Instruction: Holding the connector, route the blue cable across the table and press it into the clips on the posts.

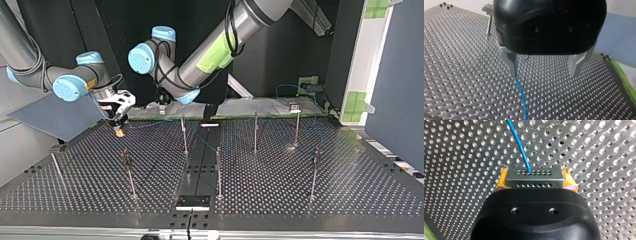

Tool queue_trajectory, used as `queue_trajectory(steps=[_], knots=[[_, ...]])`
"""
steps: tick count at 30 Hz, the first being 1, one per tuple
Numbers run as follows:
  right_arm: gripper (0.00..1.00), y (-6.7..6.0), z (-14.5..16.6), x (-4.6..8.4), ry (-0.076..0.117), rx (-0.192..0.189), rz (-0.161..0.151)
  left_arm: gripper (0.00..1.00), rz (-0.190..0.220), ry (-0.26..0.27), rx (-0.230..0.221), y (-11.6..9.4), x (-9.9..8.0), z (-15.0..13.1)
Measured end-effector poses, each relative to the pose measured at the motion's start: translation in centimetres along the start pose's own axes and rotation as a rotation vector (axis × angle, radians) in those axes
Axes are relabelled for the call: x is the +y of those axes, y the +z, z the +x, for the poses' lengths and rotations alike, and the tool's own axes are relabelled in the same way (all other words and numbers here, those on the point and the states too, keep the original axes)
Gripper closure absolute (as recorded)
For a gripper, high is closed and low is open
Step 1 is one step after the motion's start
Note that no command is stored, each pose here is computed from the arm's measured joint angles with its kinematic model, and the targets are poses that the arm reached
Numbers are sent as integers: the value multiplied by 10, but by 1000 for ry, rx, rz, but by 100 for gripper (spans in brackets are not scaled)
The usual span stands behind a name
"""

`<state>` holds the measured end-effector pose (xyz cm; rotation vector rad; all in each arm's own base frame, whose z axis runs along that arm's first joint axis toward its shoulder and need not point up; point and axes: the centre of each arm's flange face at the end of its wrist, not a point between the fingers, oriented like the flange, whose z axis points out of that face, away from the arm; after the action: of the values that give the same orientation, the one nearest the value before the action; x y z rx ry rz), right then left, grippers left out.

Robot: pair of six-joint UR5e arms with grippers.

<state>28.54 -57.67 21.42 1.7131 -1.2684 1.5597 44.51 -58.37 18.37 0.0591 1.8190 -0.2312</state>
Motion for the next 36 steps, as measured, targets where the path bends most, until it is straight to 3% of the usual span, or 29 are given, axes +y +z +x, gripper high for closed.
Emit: queue_trajectory(steps=[7, 17, 22, 29, 36], knots=[[100, 0, -1, -1, -3, -1, 3, 0, -7, -32, -24, 24, -2, 7], [100, 0, -1, -2, -6, -1, 5, 0, -7, -90, -98, 48, -6, -26], [100, 0, -1, -2, -6, -1, 6, 0, -7, -84, -82, 57, -8, -18], [100, 0, -1, -3, -7, -2, 10, 0, -38, -83, -56, 82, 1, 0], [100, 0, -1, -3, -9, -3, 11, 0, -39, -103, -67, 92, -8, 8]])
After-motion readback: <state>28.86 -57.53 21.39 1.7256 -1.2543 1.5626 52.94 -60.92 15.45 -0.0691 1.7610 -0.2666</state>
